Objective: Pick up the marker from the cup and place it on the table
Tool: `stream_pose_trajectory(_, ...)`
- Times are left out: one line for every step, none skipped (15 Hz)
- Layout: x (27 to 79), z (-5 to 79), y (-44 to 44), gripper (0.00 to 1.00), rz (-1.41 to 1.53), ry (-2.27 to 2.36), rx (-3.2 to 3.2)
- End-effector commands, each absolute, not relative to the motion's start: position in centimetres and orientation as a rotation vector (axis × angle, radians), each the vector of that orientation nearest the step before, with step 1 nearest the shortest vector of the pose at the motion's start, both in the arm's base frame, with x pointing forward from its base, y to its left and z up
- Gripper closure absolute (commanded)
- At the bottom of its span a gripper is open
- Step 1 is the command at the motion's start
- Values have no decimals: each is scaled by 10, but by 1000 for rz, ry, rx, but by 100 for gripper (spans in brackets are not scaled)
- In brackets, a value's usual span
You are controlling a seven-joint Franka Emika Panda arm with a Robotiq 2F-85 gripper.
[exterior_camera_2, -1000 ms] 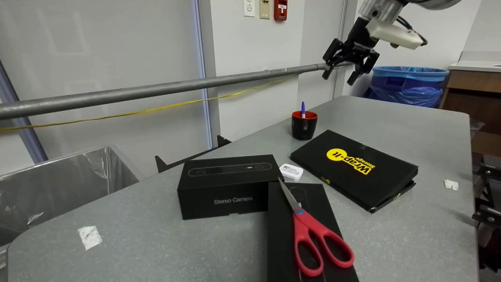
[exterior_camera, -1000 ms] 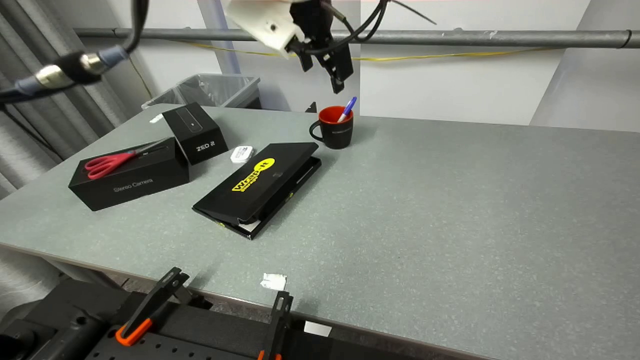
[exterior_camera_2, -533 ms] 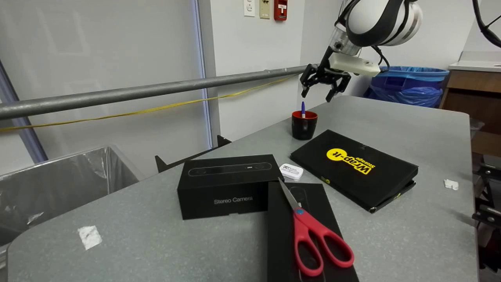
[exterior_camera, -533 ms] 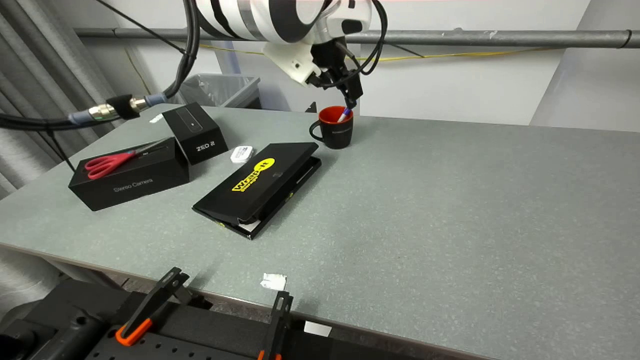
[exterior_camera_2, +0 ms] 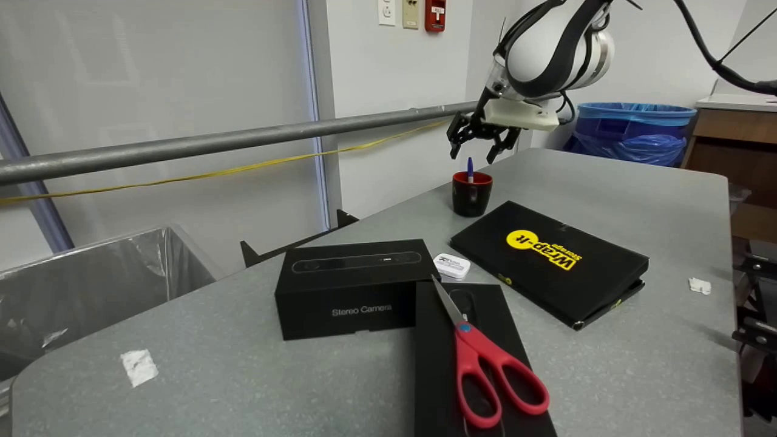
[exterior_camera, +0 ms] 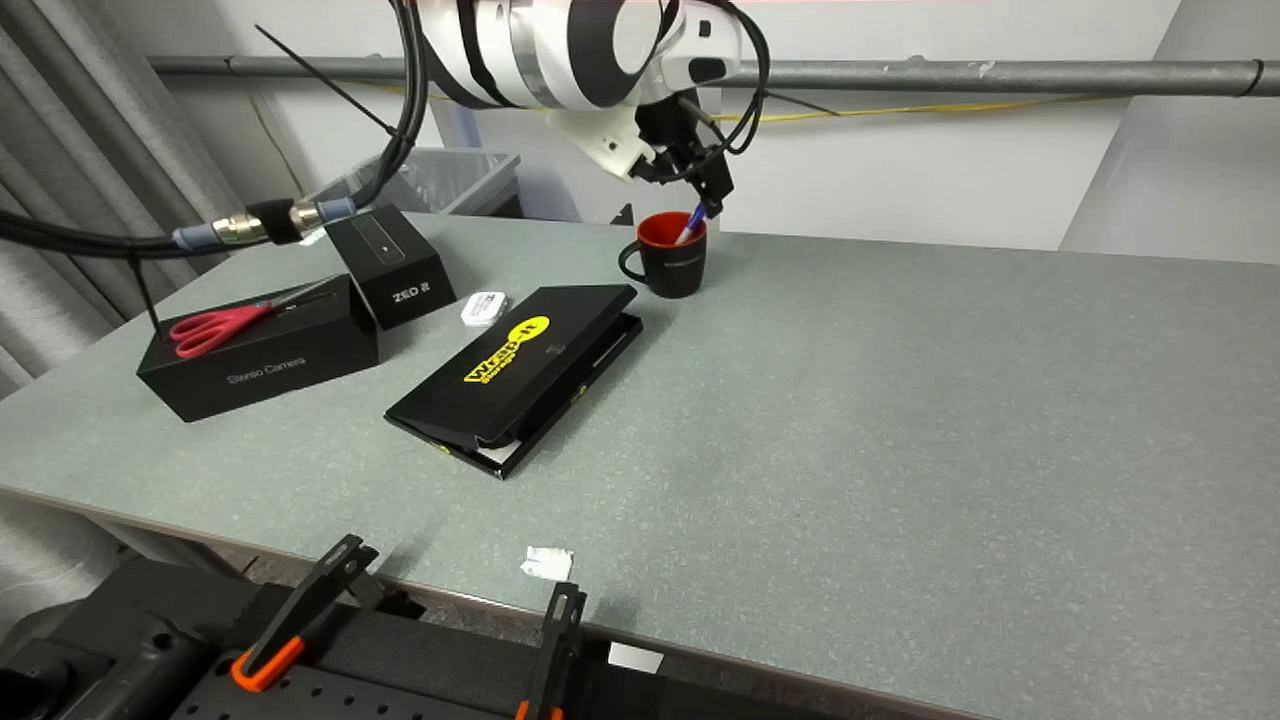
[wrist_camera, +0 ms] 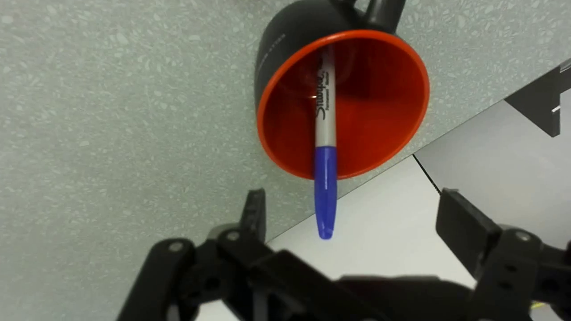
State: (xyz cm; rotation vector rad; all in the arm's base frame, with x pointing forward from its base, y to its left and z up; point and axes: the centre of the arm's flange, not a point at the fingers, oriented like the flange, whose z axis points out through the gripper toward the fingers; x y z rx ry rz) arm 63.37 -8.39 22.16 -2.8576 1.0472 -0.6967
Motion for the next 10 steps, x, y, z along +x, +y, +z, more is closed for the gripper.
stream_pose_trajectory(655, 212, -80, 26, -751, 1076, -2864)
stream_pose_trajectory(656, 210, -80, 33, -753, 1075, -2869)
stream_pose_trajectory(657, 210, -79, 43, -750, 1071, -2870)
stream_pose_trajectory(658, 209, -79, 51, -751, 1069, -2873)
stream_pose_trajectory(658, 209, -79, 58, -749, 1068, -2875)
stream_pose_trajectory(659, 209, -79, 67, -749, 1067, -2874)
stream_pose_trajectory(659, 209, -80, 75, -749, 1068, -2875)
stream_pose_trajectory(660, 209, -80, 84, -748, 1067, -2874)
stream_pose_trajectory(660, 209, -80, 91, -748, 1066, -2873)
stream_pose_trajectory(661, 209, -80, 99, -749, 1065, -2874)
